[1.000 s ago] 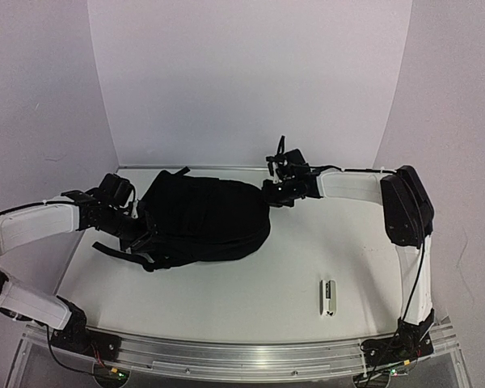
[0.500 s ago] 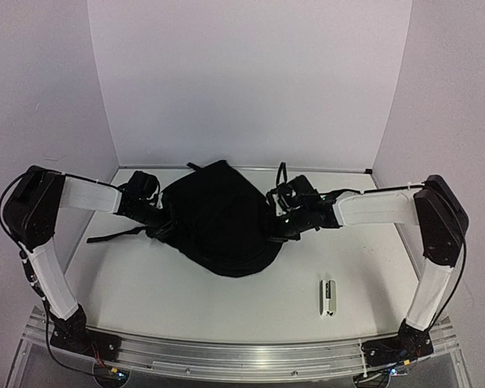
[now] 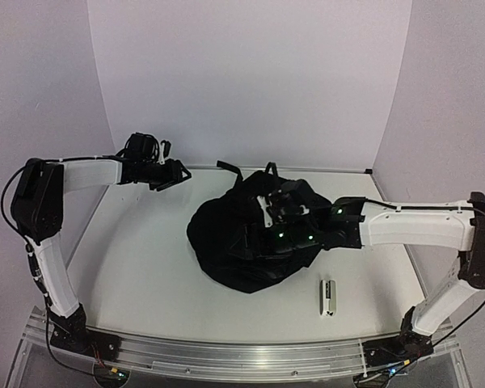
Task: Pack the student bag
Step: Adjust the student bag at the center of the board.
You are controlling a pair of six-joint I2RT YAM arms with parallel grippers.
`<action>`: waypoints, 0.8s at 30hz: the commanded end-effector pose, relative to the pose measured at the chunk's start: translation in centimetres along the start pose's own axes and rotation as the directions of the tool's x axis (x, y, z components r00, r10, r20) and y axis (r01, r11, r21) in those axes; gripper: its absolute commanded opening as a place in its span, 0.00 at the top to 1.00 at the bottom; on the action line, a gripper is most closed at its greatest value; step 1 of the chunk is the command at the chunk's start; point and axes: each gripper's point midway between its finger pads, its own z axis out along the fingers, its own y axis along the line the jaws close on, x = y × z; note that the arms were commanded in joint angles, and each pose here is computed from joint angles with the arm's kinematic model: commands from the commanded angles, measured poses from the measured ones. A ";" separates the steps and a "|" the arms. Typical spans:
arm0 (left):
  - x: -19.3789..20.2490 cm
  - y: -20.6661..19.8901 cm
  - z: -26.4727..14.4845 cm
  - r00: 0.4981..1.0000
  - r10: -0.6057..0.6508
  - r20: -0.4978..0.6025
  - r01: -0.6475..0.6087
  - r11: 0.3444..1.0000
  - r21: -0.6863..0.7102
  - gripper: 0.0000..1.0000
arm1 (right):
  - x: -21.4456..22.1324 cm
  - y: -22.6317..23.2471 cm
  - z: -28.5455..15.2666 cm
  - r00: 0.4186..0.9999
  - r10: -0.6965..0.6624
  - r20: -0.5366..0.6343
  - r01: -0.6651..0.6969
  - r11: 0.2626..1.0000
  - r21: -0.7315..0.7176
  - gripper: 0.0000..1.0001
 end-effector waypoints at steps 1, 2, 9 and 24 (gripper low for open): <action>2.0 -0.5 -5.0 1.000 -0.003 -0.012 0.003 0.999 -0.034 0.32 | -3.5 -3.4 -2.3 0.993 -0.028 0.113 0.004 0.979 0.204 0.17; 3.1 -0.7 -5.7 0.999 -0.042 -0.029 0.042 0.999 -0.016 0.30 | -4.1 -5.2 -2.7 0.991 -0.023 0.129 -0.013 0.963 0.269 0.17; 11.0 -3.7 -7.7 0.959 -0.232 -0.166 0.254 0.959 0.127 0.21 | -8.7 -15.9 -6.8 0.968 0.022 0.250 -0.146 0.859 0.491 0.02; 18.6 -7.9 -6.6 0.898 -0.299 -0.322 0.369 0.911 0.184 0.24 | -14.4 -29.5 -7.4 0.941 0.088 0.328 -0.278 0.755 0.594 0.08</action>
